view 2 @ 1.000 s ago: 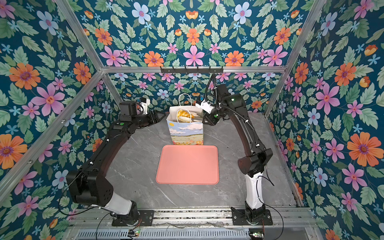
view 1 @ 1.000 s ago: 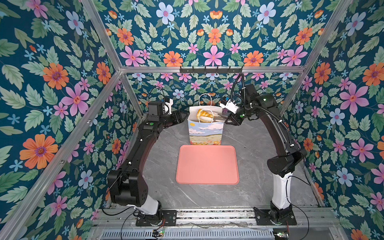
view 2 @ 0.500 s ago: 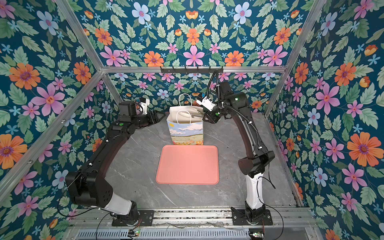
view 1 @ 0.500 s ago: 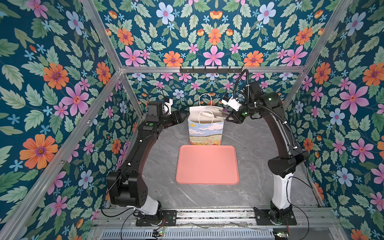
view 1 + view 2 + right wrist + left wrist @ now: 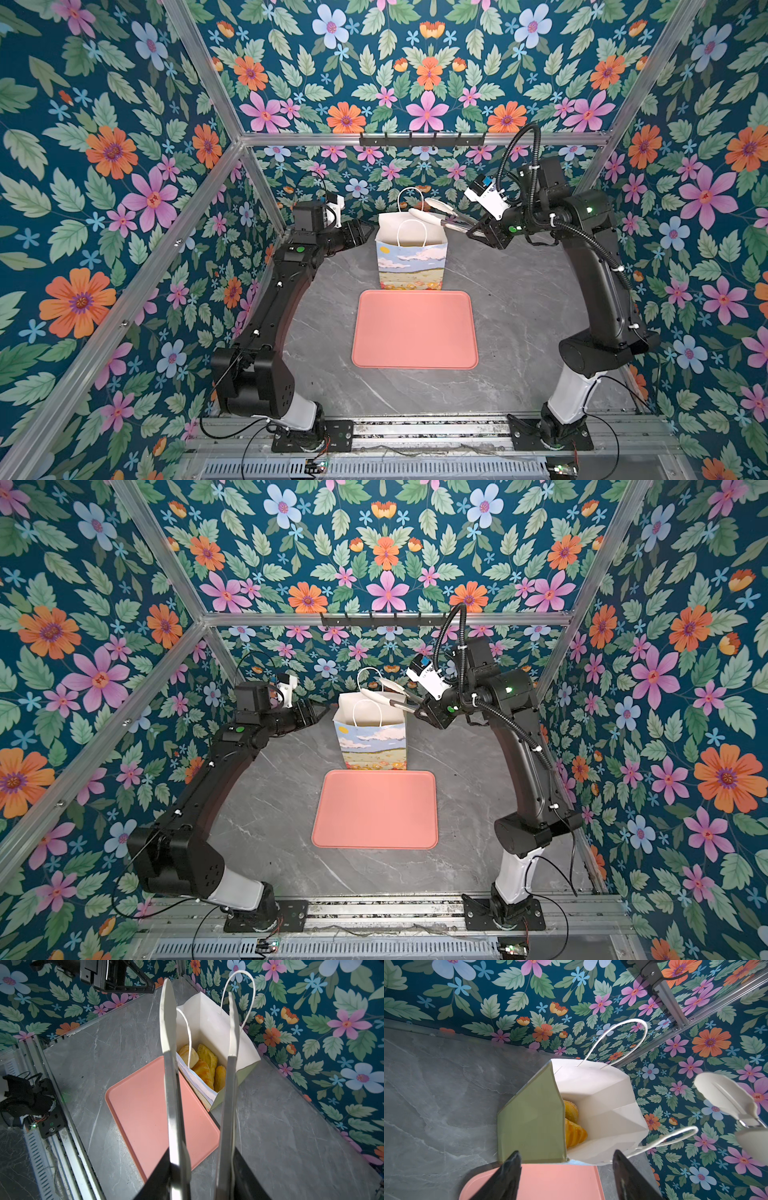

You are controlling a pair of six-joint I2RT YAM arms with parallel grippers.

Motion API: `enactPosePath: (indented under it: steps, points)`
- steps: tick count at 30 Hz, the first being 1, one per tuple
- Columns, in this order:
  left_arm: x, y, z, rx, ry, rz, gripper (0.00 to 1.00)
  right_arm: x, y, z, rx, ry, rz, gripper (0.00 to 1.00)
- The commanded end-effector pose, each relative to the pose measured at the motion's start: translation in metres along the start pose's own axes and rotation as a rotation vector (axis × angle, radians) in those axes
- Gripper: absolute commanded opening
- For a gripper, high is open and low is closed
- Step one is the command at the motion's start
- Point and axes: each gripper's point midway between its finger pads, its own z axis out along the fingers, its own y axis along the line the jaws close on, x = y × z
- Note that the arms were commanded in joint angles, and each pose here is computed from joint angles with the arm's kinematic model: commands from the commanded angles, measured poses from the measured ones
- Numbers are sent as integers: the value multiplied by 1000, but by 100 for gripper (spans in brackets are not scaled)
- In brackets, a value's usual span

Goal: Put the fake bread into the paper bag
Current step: 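Withdraw the tongs from the bag and move them down beside the tray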

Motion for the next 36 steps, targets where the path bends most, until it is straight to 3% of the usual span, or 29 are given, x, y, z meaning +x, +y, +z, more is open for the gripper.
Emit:
enactPosePath:
  steps: [1, 6, 13, 18, 27, 36]
  points:
    - [-6, -4, -2, 10, -28, 31, 71, 7, -4, -13, 51, 6, 73, 41]
    - [-5, -1, 0, 9, -27, 30, 71, 29, -23, -40, 207, 19, 152, 41]
    - [-3, 3, 4, 8, -29, 25, 71, 70, -69, -62, 462, -1, 368, 41]
    - [1, 8, 5, -7, -28, 21, 71, 104, -77, -36, 520, -30, 408, 42]
    - [2, 8, 4, -7, -30, 25, 72, 200, -91, 32, 618, 122, 498, 41]
    - [6, 8, 5, 2, -22, 23, 72, 256, -75, 83, 518, 303, 549, 41]
